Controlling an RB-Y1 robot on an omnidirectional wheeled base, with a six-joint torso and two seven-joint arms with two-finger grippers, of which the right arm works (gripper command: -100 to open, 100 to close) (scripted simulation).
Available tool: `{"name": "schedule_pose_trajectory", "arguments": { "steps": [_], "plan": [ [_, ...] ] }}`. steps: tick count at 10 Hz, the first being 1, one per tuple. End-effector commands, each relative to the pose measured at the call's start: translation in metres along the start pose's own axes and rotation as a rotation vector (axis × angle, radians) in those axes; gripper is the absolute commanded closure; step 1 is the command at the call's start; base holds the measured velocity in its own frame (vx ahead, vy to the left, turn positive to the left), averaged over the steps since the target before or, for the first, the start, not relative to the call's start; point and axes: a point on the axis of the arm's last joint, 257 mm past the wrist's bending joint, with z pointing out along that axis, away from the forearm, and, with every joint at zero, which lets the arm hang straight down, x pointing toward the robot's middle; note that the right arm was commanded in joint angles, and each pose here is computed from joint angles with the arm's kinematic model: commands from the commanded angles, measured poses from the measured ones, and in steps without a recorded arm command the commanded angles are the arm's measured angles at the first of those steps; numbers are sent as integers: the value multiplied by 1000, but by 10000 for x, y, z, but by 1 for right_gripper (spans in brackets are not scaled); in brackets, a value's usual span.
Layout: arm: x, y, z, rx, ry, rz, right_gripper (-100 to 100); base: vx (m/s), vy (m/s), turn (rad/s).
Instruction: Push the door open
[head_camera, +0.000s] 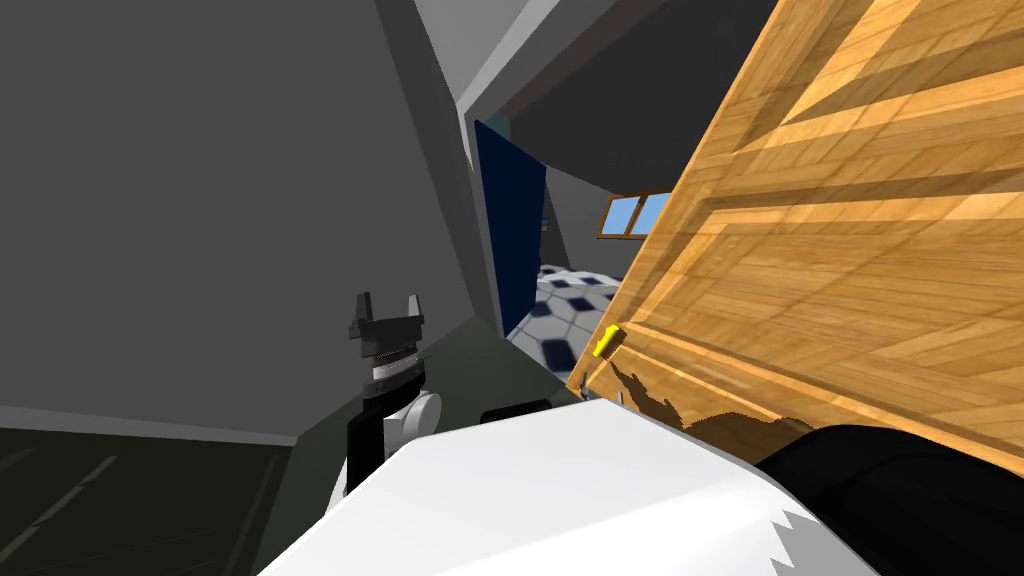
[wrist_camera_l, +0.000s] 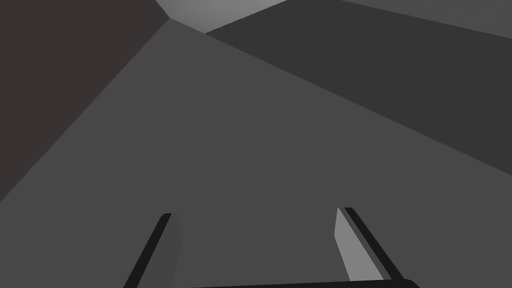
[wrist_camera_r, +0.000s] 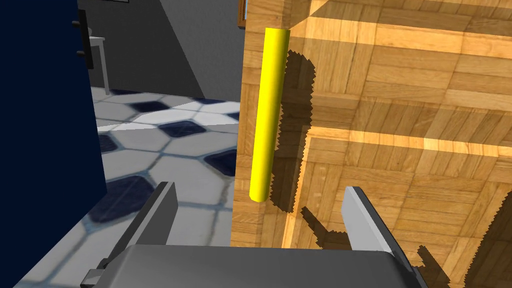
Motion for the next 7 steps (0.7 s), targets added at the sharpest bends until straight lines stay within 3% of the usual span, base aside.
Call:
{"name": "schedule_pose_trajectory", "arguments": {
  "steps": [1, 3, 7],
  "plan": [
    [-90, 93, -78, -28, -23, 20, -100, 111, -110, 125],
    [-143, 146, -128, -45, -37, 31, -100, 88, -95, 94],
    [-335, 347, -339, -116, -88, 71, -100, 110, -121, 113]
  ]
}}
